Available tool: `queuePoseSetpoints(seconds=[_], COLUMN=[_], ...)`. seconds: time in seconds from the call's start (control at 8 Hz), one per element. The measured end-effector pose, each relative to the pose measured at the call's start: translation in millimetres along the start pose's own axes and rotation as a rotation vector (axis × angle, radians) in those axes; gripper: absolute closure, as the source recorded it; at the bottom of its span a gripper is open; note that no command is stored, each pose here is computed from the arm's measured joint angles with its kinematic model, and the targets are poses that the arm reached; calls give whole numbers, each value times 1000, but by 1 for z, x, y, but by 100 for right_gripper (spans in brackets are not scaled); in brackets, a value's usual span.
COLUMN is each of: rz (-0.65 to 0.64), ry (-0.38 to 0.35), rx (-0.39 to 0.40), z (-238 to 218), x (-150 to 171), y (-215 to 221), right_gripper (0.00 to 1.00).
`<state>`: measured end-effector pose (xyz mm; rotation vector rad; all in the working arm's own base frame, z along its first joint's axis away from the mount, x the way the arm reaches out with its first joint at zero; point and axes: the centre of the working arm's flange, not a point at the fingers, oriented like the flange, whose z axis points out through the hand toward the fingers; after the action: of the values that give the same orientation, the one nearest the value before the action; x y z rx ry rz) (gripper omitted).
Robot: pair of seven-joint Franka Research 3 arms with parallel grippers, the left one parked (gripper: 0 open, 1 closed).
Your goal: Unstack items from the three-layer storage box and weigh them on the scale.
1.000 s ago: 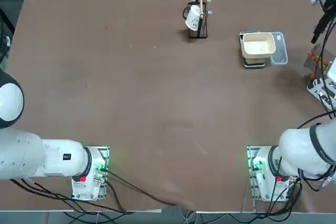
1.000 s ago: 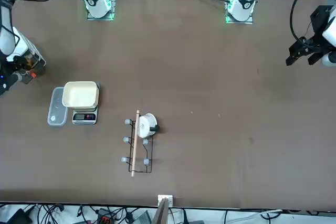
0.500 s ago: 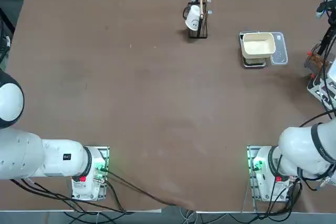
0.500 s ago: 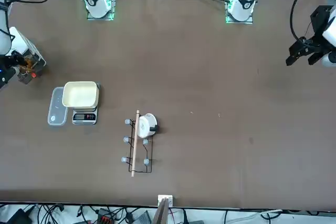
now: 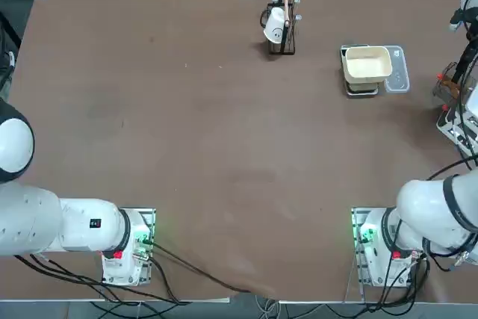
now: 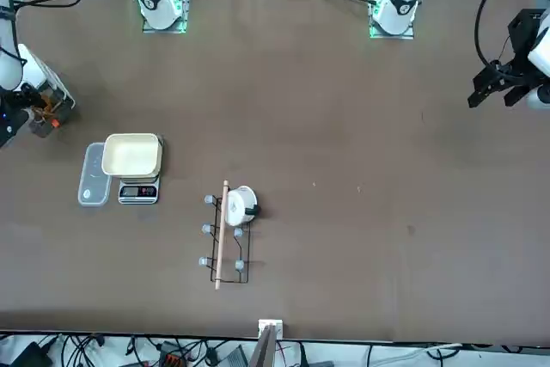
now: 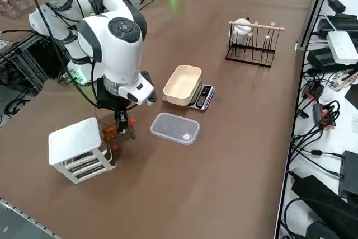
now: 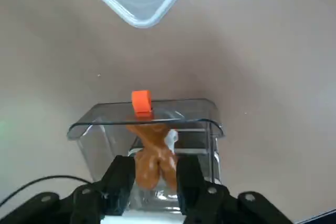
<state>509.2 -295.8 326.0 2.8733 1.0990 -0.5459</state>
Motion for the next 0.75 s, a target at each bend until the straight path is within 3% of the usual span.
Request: queuePoseSetpoints(seconds=[0.75], rz=[-4], ry=[20], rx=[-17], z=[19], x=[0], y=[-3], right_gripper=[37])
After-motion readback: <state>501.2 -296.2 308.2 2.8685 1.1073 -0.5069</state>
